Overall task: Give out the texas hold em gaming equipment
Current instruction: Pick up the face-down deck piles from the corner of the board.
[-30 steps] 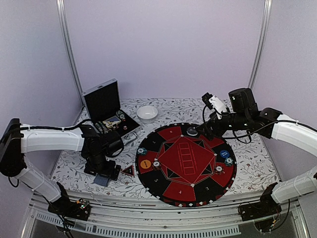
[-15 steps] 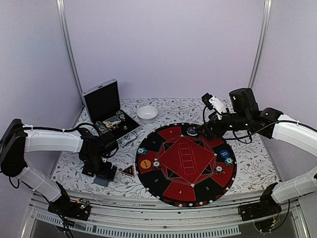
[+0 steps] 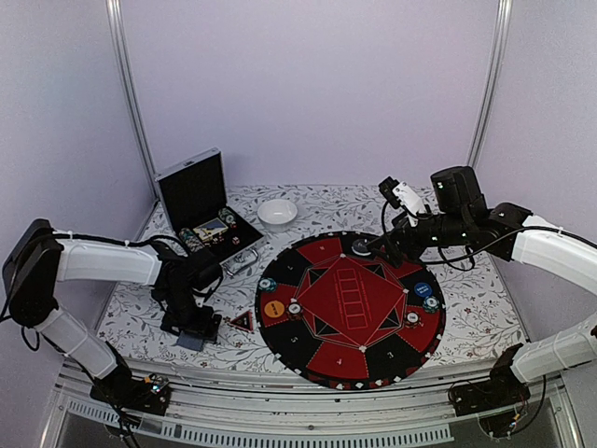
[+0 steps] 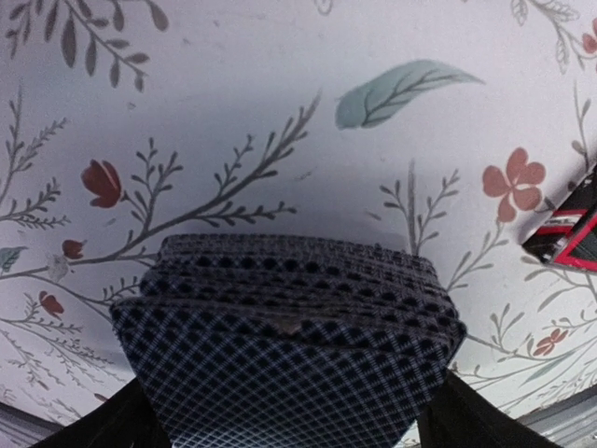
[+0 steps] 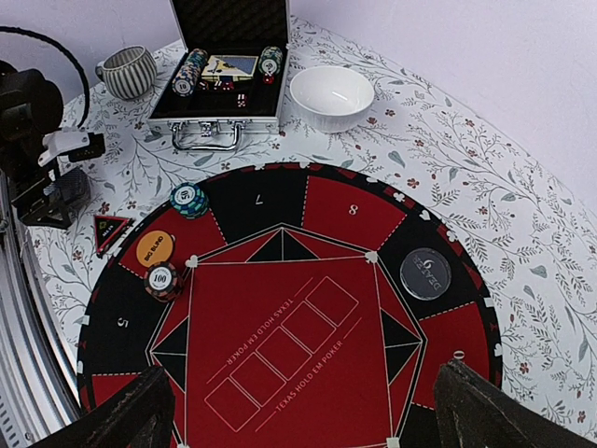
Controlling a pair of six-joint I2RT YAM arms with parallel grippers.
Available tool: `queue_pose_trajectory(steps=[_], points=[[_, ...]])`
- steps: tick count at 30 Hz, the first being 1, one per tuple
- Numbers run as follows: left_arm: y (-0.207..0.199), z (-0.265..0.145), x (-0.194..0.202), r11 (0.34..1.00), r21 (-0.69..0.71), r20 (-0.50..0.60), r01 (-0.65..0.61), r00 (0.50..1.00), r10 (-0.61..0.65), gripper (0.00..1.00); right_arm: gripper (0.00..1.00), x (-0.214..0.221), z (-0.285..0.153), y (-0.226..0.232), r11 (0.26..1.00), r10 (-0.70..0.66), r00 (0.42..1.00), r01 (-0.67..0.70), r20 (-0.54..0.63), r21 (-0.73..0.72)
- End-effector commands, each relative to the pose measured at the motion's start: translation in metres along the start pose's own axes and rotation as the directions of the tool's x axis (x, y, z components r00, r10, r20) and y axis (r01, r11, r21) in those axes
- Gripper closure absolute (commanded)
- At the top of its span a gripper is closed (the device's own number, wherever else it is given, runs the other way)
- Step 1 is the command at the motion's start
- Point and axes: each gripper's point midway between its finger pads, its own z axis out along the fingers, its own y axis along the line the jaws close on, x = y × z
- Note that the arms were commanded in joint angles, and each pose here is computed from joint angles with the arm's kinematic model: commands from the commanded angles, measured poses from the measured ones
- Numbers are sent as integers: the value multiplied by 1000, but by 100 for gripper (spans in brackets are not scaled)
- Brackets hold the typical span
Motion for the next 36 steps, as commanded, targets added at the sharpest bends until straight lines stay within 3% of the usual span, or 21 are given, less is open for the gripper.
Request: queue_pose_trajectory(steps=[1, 4, 11, 16, 25, 28, 32, 36], points=[[2, 2, 18, 1000, 29, -58, -12, 998, 14, 13, 1, -7, -2, -1, 1000, -4, 1000, 4, 10, -5], [-7, 0, 18, 997, 62, -50, -37, 998, 40, 19, 1, -7, -2, -1, 1000, -4, 1000, 4, 9, -5], [3, 3, 12, 999, -21, -42, -28, 999, 27, 20, 1, -9, -3, 1, 1000, -8, 1000, 8, 14, -10], [0, 3, 5, 1000, -1, -14, -26, 1000, 26, 23, 1, -7, -2, 0, 1000, -10, 1000, 10, 8, -11], [-3, 3, 3, 999, 10, -10, -37, 999, 37, 47, 1, -8, -3, 1, 1000, -12, 1000, 12, 11, -11], [-5, -3, 0, 999, 18, 6, -45, 999, 45, 50, 1, -9, -4, 1, 1000, -11, 1000, 11, 13, -13], [-12, -18, -5, 996, 8, 36, -94, 995, 94, 51, 1, -11, -4, 4, 999, -6, 1000, 7, 18, -32], [-37, -46, -16, 972, -13, 105, -235, 966, 235, 52, 1, -24, -8, 12, 996, 35, 998, -31, 50, -86]])
